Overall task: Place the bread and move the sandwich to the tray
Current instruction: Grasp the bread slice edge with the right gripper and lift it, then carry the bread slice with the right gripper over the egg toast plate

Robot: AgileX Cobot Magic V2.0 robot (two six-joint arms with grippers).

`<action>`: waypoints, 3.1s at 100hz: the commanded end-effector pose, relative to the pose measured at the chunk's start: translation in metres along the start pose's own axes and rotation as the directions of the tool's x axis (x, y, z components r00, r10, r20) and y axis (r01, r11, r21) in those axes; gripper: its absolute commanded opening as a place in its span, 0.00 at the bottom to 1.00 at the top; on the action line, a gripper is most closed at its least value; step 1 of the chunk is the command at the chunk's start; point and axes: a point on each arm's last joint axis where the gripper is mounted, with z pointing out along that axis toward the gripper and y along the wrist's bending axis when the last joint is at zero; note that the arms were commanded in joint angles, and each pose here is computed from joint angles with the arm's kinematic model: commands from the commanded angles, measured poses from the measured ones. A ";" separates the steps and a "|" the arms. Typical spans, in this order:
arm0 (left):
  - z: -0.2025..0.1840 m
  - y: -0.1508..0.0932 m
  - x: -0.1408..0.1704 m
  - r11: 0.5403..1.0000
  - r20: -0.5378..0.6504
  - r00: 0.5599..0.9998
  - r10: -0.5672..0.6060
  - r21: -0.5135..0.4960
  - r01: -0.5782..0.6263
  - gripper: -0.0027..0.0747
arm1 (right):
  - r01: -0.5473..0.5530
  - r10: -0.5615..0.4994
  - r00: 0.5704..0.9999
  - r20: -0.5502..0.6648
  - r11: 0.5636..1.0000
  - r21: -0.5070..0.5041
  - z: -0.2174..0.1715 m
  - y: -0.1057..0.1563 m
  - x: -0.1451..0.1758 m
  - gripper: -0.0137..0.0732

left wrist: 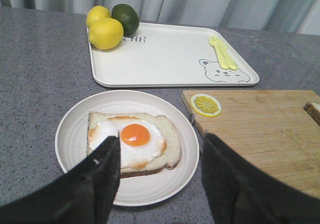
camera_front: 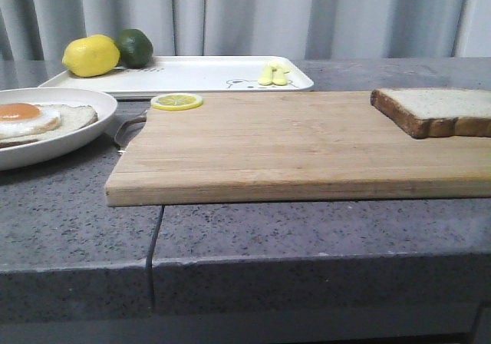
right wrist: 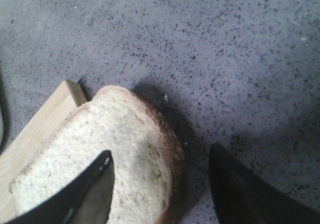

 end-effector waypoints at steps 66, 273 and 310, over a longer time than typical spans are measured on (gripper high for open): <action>-0.002 -0.003 -0.012 1.000 0.058 0.998 -0.018 0.011 0.017 0.48 | -0.008 0.010 0.999 0.043 0.999 -0.052 0.018 0.018 -0.001 0.64; -0.002 0.000 -0.014 1.000 0.080 0.997 0.017 -0.018 -0.016 0.48 | -0.086 0.093 0.995 -0.026 0.730 -0.678 -0.079 0.178 0.058 0.09; -0.002 0.000 -0.014 1.000 0.080 0.997 0.017 -0.018 -0.016 0.48 | -0.115 0.040 0.991 -0.125 0.723 -0.681 -0.041 0.244 0.140 0.09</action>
